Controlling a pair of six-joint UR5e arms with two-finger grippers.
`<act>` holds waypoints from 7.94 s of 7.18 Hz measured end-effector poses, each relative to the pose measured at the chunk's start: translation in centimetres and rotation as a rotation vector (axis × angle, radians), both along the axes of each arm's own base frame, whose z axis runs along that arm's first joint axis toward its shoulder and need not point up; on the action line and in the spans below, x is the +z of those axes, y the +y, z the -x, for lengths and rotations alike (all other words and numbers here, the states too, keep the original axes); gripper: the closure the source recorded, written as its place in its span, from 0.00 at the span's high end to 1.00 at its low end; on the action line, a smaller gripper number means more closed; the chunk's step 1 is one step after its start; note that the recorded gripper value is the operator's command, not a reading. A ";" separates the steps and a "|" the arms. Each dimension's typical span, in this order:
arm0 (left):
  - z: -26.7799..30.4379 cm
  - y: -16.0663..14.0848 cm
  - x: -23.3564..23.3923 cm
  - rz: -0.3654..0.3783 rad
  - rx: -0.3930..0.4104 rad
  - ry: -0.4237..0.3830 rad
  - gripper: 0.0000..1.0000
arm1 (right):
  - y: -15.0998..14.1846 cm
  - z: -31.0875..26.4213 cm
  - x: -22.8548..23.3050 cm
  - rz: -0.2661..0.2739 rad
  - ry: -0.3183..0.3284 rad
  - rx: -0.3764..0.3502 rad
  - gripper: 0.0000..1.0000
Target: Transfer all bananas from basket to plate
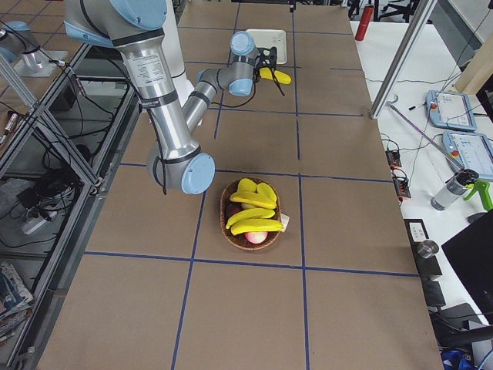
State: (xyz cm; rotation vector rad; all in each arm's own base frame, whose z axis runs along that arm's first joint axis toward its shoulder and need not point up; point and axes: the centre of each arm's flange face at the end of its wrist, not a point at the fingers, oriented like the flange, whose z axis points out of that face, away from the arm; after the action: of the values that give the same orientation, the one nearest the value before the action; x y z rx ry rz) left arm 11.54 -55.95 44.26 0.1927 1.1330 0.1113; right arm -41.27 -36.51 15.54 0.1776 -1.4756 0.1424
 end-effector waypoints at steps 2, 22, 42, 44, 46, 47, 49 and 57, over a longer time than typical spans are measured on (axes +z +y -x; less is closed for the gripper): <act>-7.8 -0.6 -7.7 0.091 -0.002 0.109 0.99 | 1.2 3.5 -1.4 -0.018 -0.052 0.018 0.00; -31.5 10.4 -27.3 0.323 0.030 0.397 0.00 | 2.6 7.9 -2.1 -0.011 -0.114 0.044 1.00; -5.2 10.7 22.9 0.613 -0.421 -0.242 0.03 | -10.1 -11.5 4.9 0.087 0.672 -0.066 1.00; -4.5 10.1 23.9 0.627 -0.437 -0.250 0.24 | -10.1 -11.5 4.8 0.085 0.670 -0.066 1.00; -3.4 8.7 24.8 0.644 -0.468 -0.252 1.00 | -10.0 -11.5 4.8 0.084 0.669 -0.066 1.00; -3.2 8.1 25.0 0.639 -0.473 -0.252 1.00 | -10.0 -11.6 4.8 0.084 0.669 -0.065 1.00; -1.4 7.2 25.1 0.589 -0.456 -0.248 1.00 | -10.0 -11.8 4.9 0.087 0.672 -0.065 1.00; 2.9 5.4 14.2 0.295 -0.307 -0.063 1.00 | -0.2 -21.0 22.3 -0.012 0.741 -0.123 1.00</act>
State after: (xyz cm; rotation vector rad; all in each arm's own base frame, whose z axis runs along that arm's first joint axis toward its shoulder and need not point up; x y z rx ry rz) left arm 8.62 -50.57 58.48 0.0971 1.0313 -0.3189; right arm -20.27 -36.69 37.82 0.1279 -0.7461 -0.0350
